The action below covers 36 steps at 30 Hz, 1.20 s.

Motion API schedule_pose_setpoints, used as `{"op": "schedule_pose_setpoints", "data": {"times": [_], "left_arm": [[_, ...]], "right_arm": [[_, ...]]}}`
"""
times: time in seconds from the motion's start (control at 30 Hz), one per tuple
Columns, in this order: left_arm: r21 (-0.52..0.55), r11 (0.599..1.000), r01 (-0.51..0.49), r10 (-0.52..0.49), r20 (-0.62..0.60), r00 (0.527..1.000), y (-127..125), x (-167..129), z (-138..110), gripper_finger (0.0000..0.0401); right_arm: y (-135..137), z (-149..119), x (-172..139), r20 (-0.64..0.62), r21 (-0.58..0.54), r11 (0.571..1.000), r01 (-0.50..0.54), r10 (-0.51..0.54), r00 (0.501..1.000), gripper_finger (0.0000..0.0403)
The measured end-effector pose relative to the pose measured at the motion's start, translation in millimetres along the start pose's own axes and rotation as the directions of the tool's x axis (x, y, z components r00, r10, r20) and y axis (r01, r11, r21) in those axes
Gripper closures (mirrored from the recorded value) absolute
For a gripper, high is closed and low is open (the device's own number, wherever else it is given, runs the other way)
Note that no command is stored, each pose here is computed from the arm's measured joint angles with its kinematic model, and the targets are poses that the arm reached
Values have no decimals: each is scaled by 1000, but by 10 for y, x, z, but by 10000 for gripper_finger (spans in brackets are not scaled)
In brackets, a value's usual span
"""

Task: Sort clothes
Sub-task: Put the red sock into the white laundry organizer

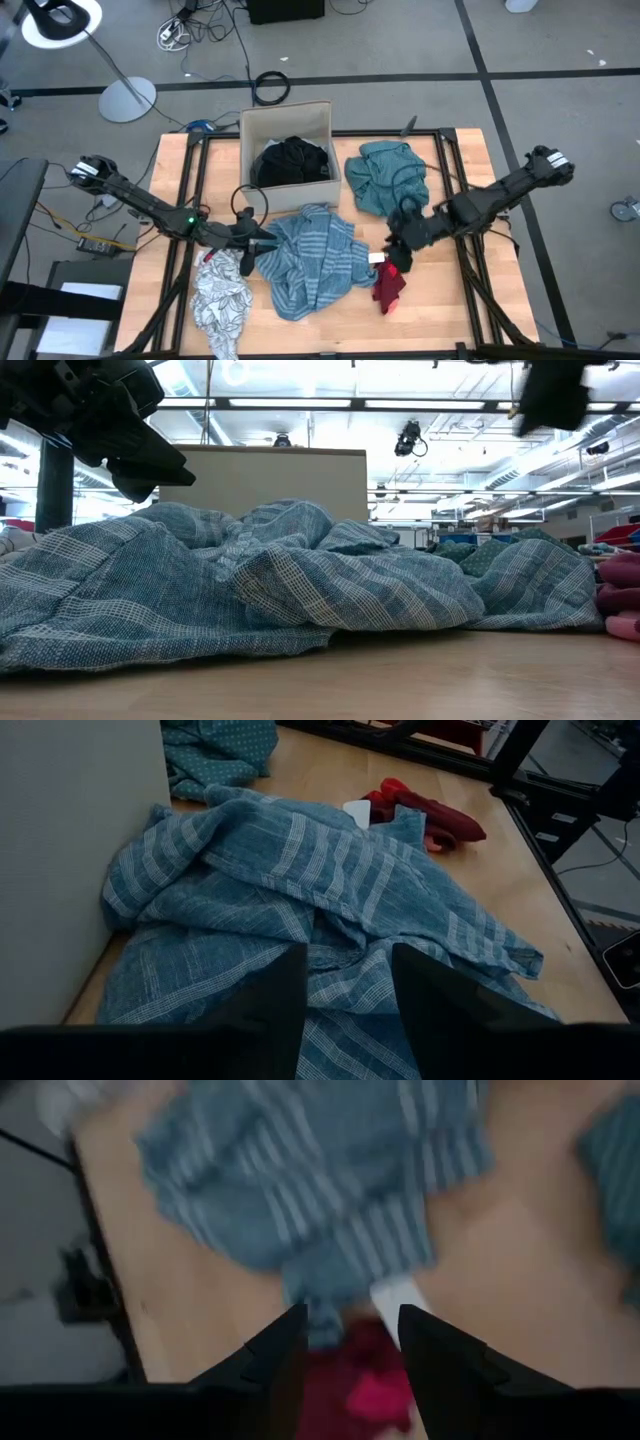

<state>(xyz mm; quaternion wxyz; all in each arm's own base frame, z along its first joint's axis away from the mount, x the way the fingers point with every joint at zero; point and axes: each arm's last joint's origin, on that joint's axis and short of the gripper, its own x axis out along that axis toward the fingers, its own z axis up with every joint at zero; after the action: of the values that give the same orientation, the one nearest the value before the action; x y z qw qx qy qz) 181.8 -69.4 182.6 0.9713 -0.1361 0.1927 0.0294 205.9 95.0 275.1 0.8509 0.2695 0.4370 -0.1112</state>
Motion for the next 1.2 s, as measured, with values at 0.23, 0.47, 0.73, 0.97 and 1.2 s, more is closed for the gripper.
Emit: {"op": "schedule_pose_setpoints", "data": {"times": [0.23,0.47,0.73,0.97,1.2], "left_arm": [[2,1000,-3,3,-6,1000,4,0,-7,249],[2,1000,-3,3,-5,1000,4,0,-7,249],[-1,1000,-1,1,-1,1000,3,0,-3,249],[-3,1000,-1,1,-1,1000,3,0,-3,249],[-7,1000,-1,1,-1,1000,3,0,-3,249]], "right_arm": [[60,-384,268,-172,49,994,96,-86,981,243],[97,-595,569,-251,4,979,202,-195,948,243],[141,-725,933,-305,-36,966,255,-253,918,245],[198,-785,1132,-337,-64,977,206,-215,917,361],[194,-718,928,-315,-28,981,191,-189,930,399]]}}
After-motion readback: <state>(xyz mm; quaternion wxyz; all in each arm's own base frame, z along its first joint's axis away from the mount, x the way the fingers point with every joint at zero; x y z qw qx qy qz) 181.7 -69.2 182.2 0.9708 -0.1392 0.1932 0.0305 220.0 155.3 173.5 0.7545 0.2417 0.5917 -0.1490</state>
